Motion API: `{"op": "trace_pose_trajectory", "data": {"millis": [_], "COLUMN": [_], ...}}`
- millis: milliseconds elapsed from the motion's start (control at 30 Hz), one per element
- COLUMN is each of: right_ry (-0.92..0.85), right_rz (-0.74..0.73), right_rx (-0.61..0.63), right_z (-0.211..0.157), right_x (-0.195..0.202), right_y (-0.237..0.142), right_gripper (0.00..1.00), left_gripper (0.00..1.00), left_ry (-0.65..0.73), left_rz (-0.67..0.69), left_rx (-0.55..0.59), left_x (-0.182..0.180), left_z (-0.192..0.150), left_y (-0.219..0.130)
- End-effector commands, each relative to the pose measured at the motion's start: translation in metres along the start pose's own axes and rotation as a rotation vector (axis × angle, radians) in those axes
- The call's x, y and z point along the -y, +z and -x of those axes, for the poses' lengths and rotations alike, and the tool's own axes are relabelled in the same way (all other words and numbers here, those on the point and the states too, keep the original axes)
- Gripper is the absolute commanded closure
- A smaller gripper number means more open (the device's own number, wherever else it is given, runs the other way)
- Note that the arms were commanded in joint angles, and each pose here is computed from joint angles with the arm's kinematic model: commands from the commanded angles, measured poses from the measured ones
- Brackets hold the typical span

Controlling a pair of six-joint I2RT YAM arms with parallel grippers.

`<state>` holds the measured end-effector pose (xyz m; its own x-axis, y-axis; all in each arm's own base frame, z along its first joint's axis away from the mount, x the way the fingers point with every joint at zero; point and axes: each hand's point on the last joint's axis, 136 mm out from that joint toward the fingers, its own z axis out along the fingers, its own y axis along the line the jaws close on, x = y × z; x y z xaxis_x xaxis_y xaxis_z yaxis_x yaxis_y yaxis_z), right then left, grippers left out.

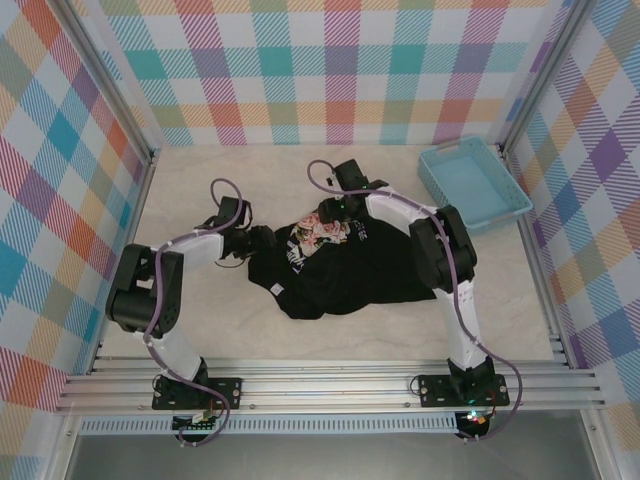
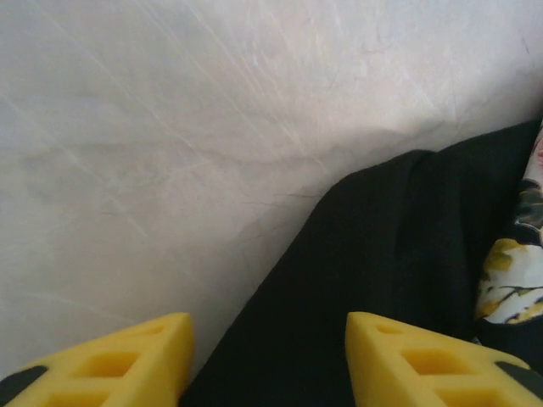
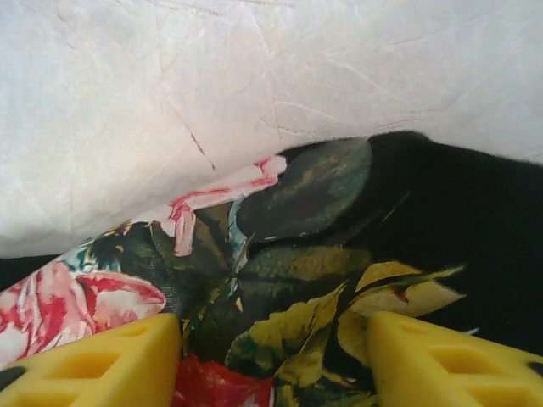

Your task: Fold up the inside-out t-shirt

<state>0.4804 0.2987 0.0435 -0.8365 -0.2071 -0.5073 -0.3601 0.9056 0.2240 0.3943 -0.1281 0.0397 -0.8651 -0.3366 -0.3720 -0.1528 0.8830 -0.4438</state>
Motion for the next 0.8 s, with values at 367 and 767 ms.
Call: {"op": "trace_pose_trajectory", "data": {"millis": [367, 767], "right_ry": [-0.092, -0.108], "right_rz": [0.095, 0.202], "right_rx": [0.457, 0.533], "right_z": [0.141, 0.006], "right_x": [-0.018, -0.025], "right_y": [-0.168, -0.267], "right_gripper": [1.0, 0.99], "left_gripper": [1.0, 1.0], "left_ry": [0.121, 0.4], "left_rz": [-0.358, -0.636], "left_rx": [0.384, 0.53], "left_x": [0.119, 0.161], "left_z": [0.132, 0.024], "left_y": [-0.105, -0.235]}}
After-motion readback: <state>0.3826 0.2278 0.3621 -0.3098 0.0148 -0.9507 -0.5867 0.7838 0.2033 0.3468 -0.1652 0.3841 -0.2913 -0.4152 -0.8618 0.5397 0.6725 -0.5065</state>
